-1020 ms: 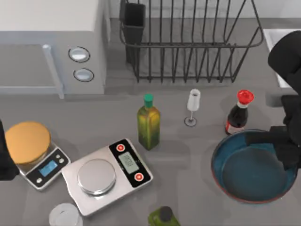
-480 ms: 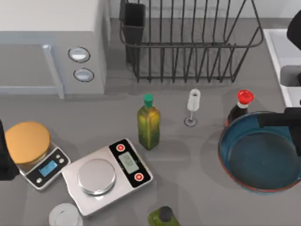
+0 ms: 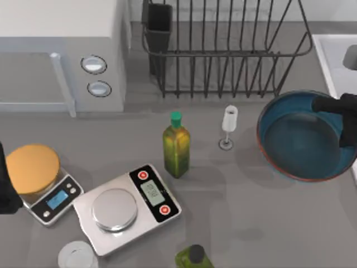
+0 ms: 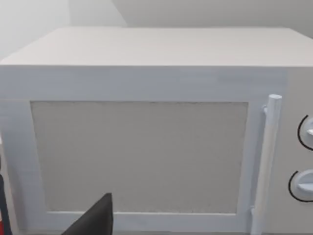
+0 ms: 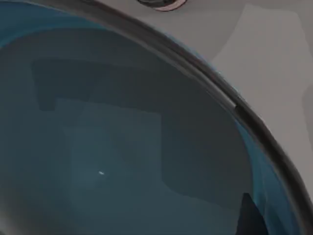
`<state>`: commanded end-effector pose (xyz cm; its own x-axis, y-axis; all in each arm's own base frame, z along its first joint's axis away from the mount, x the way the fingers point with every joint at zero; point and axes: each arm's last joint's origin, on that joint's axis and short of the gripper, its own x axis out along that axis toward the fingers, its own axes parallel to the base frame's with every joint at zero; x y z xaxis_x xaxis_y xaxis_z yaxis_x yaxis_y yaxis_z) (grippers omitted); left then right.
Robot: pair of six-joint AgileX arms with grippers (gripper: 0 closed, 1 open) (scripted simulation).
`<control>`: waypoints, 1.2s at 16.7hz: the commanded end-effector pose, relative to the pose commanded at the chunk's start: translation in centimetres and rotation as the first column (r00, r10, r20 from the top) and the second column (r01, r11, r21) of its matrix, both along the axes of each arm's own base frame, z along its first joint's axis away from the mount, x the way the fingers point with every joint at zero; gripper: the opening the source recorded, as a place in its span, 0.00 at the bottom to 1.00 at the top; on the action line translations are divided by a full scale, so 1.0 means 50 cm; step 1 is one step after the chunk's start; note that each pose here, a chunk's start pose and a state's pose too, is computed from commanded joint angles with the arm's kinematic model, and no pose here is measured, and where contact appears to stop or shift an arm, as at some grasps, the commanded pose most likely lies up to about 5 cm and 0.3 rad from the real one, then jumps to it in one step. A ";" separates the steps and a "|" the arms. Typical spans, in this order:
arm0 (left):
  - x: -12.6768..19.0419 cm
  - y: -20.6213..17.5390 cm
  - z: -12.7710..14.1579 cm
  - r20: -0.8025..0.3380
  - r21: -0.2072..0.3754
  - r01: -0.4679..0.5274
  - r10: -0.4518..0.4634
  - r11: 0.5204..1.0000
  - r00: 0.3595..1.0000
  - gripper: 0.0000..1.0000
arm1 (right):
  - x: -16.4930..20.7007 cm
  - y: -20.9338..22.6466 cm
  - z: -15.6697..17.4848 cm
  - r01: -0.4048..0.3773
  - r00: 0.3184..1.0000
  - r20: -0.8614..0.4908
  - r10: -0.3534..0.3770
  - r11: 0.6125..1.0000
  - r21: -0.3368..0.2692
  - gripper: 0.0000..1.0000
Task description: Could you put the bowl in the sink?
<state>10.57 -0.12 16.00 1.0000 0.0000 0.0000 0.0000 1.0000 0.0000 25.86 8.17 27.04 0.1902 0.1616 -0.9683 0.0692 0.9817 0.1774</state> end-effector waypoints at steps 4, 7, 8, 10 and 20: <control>0.000 0.000 0.000 0.000 0.000 0.000 0.000 1.000 1.000 1.00 | 0.066 -0.078 -0.033 0.055 0.966 0.242 -0.086 0.990 0.131 0.00; 0.000 0.000 0.000 0.000 0.000 0.000 0.000 1.000 1.000 1.00 | 0.107 -0.157 -0.067 0.065 0.879 0.454 -0.144 0.980 0.186 0.00; 0.000 0.000 0.000 0.000 0.000 0.000 0.000 1.000 1.000 1.00 | 0.115 -0.186 -0.079 0.064 0.837 0.524 -0.157 0.980 0.191 0.00; 0.000 0.000 0.000 0.000 0.000 0.000 0.000 1.000 1.000 1.00 | 0.122 -0.243 -0.101 0.062 0.734 0.658 -0.166 0.982 0.179 0.00; 0.000 0.000 0.000 0.000 0.000 0.000 0.000 1.000 1.000 1.00 | 0.034 -0.425 -0.125 0.150 0.233 0.972 0.032 0.986 -0.069 0.00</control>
